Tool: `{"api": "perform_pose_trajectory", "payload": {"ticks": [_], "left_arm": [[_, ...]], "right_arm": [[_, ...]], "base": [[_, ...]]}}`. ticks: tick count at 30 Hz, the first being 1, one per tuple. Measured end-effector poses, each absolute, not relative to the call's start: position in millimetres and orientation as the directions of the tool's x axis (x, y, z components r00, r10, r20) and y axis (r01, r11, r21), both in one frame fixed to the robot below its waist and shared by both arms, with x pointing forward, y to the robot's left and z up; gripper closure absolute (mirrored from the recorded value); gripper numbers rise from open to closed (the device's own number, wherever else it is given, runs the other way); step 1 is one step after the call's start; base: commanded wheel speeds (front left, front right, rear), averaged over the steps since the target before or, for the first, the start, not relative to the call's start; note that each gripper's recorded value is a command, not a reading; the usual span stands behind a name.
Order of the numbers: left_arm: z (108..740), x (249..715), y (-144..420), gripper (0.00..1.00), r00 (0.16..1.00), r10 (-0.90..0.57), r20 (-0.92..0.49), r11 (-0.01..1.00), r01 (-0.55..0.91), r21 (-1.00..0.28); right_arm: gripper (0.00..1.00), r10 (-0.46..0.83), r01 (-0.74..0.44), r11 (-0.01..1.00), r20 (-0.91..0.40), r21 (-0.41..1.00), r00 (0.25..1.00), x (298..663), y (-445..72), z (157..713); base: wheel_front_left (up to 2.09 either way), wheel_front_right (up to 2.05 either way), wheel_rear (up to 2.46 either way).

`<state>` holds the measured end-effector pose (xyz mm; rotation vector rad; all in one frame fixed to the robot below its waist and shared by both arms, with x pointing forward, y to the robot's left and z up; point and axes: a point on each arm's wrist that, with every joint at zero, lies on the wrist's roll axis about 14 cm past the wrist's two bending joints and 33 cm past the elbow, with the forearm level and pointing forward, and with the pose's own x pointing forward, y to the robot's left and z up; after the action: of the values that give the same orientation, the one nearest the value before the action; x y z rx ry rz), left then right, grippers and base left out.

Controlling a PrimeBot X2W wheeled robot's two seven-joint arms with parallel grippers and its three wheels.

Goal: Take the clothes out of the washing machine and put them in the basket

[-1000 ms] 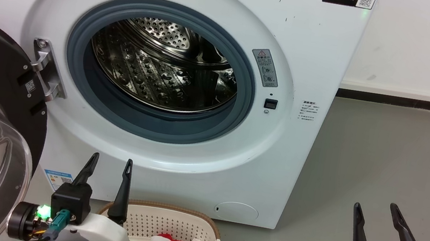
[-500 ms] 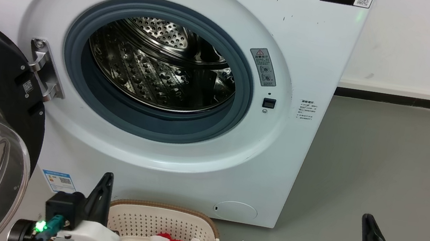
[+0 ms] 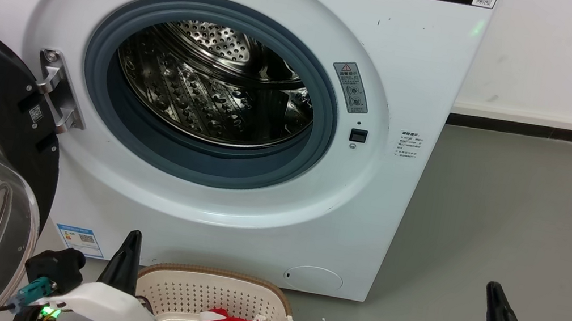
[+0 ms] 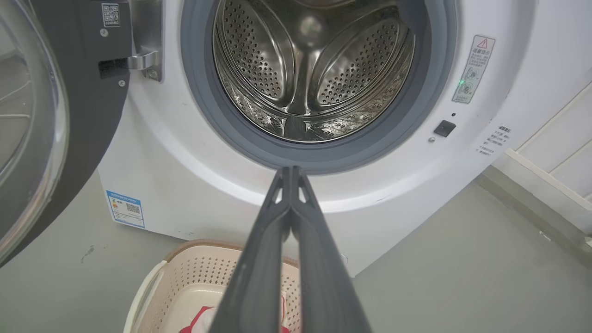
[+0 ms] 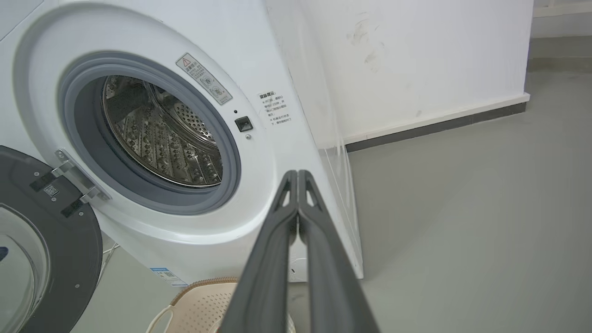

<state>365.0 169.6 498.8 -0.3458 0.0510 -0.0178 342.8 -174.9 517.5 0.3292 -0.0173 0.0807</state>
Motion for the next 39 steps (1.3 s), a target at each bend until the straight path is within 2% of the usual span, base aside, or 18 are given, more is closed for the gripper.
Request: {"api": "perform_pose_trajectory", "payload": {"ticks": [19,39], "left_arm": [[494.5,370.2,177.5,1.00,0.996,-0.016,-0.084,0.789,-0.039,-0.613],[493.8,374.7,183.8,1.00,0.996,-0.019,-0.090,0.596,-0.061,-0.801]], "right_arm": [[1.00,0.054,-0.055,0.796,0.019,0.603,0.998,353.7,-181.3,514.4],[1.00,0.034,-0.028,0.604,0.009,0.796,0.999,363.7,-186.9,511.8]], "base": [[0.00,0.00,0.00],[0.00,0.00,0.00]]}}
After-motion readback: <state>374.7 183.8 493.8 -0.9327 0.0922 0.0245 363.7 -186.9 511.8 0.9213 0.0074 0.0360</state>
